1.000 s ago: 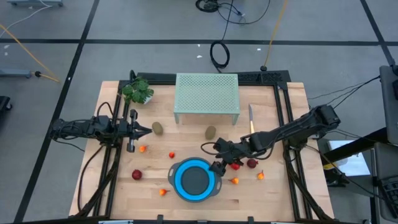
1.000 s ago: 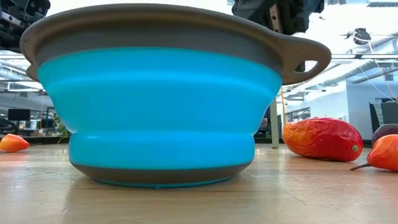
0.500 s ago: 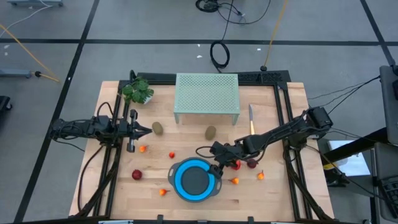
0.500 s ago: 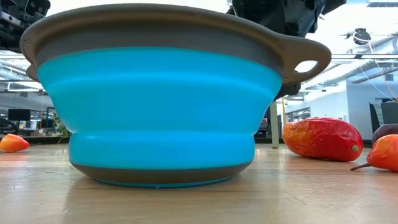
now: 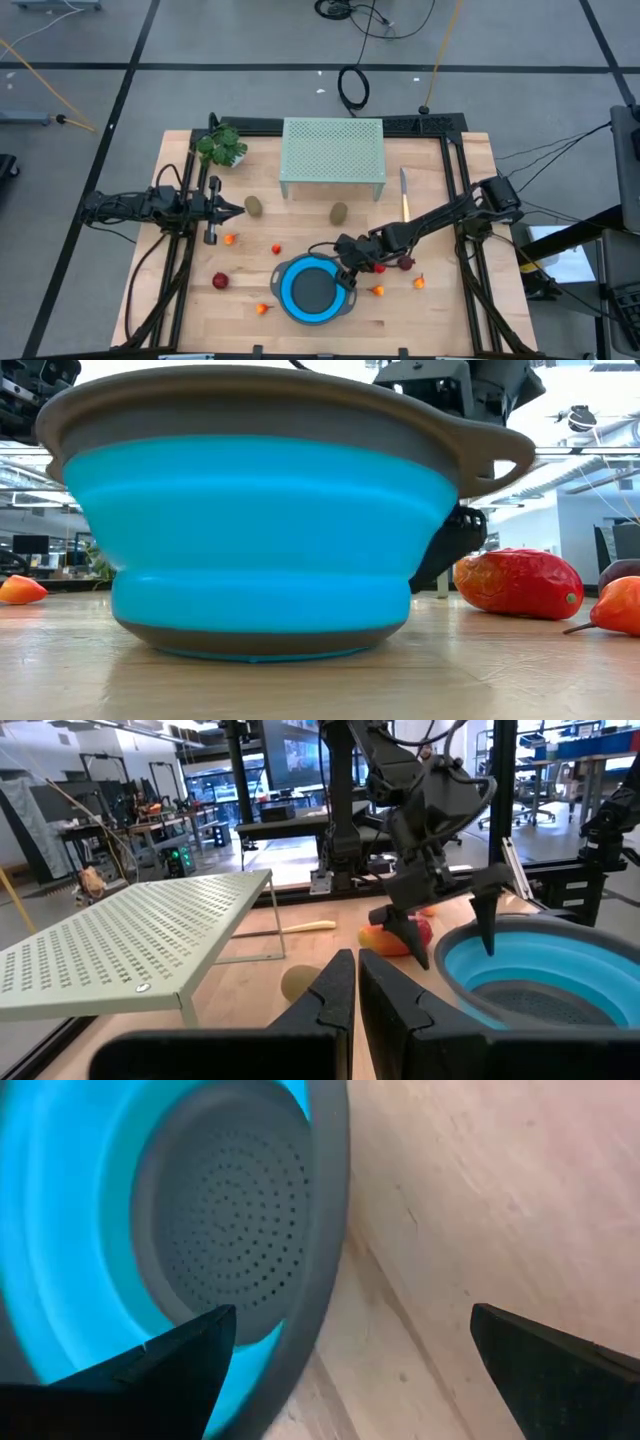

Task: Pick & Place Fruit
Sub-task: Put the colander on the shelf

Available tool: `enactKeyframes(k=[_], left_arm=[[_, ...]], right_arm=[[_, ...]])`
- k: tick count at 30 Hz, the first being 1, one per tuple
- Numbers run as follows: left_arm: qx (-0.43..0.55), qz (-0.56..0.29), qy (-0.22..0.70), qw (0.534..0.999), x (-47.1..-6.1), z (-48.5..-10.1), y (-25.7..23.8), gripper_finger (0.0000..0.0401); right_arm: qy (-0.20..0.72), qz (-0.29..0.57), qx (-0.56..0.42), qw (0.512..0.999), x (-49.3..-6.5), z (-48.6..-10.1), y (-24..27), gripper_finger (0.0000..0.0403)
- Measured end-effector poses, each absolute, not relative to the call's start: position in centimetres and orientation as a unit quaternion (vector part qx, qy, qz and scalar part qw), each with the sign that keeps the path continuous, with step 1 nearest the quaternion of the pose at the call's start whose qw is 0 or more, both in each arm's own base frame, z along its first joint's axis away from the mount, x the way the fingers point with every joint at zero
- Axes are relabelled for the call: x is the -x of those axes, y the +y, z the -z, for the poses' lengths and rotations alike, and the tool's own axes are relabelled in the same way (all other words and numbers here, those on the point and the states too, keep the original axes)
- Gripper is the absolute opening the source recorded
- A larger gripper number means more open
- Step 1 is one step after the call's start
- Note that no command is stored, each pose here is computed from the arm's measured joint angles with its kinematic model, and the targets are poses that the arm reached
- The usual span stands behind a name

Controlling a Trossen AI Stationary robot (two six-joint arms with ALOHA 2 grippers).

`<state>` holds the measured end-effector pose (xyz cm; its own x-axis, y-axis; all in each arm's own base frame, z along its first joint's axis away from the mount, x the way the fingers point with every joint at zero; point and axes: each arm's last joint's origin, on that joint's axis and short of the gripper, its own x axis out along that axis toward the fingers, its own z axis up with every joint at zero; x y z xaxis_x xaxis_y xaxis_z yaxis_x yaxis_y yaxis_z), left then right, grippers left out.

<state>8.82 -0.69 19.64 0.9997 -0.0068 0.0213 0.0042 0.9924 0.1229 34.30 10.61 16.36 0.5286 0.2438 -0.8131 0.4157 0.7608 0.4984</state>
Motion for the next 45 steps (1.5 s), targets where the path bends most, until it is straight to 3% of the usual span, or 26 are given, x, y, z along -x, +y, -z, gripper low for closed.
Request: enactKeyframes(k=[16, 21, 33, 35, 45], left_arm=[[-0.062, 0.003, -0.011, 0.998, -8.8, -19.6, -0.7, 0.0021], [-0.062, 0.003, -0.011, 0.998, -8.8, -19.6, -0.7, 0.0021], [-0.060, 0.003, -0.011, 0.998, -8.8, -19.6, -0.7, 0.0021], [-0.060, 0.003, -0.011, 0.998, -8.8, -19.6, -0.7, 0.0021], [-0.060, 0.003, -0.011, 0.998, -8.8, -19.6, -0.7, 0.0021]], right_arm=[[0.485, 0.086, -0.350, 0.797, -34.6, -16.3, 10.4, 0.0378], [0.482, 0.100, -0.349, 0.798, -34.6, -16.3, 10.3, 0.0296], [0.440, 0.099, -0.376, 0.809, -35.3, -16.8, 10.2, 0.0026], [0.431, 0.096, -0.377, 0.814, -35.5, -16.9, 10.2, 0.0010], [0.388, 0.099, -0.391, 0.829, -36.2, -18.8, 10.3, 0.0005]])
